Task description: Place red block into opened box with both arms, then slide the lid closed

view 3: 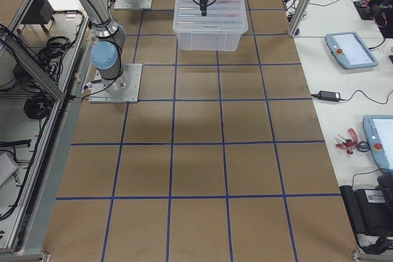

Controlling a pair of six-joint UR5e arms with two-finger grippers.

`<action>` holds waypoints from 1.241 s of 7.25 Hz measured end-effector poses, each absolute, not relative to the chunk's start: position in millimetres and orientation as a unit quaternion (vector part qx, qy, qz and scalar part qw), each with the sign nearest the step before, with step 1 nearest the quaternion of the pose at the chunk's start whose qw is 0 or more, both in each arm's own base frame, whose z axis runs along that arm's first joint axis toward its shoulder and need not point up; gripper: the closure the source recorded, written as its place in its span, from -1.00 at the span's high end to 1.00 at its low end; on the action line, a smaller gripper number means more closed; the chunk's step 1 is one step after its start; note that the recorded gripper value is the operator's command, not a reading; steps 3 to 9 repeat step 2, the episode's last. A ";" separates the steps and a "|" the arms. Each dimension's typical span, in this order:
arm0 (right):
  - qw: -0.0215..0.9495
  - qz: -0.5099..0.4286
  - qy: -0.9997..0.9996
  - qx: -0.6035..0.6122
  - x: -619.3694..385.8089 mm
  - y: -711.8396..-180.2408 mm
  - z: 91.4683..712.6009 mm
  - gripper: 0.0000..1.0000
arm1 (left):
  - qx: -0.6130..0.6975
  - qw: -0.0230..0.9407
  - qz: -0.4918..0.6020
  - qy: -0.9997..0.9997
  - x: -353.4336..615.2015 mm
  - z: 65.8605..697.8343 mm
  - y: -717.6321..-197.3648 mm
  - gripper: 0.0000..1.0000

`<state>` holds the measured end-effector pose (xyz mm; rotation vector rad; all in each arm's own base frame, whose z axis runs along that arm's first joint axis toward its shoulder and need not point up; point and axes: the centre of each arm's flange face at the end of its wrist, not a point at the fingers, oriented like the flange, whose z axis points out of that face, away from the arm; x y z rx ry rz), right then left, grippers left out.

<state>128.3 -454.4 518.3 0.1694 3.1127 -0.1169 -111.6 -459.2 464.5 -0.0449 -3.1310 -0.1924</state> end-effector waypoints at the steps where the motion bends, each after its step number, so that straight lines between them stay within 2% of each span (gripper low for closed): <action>1: 0.011 -0.037 0.998 0.054 128.3 -454.4 518.3 1.00 | -0.015 0.003 -0.062 -0.998 -112.0 463.2 -457.2 1.00; 9: 0.011 -0.037 0.998 0.054 128.2 -454.4 518.4 1.00 | -0.015 0.003 -0.061 -0.998 -112.4 464.5 -455.0 1.00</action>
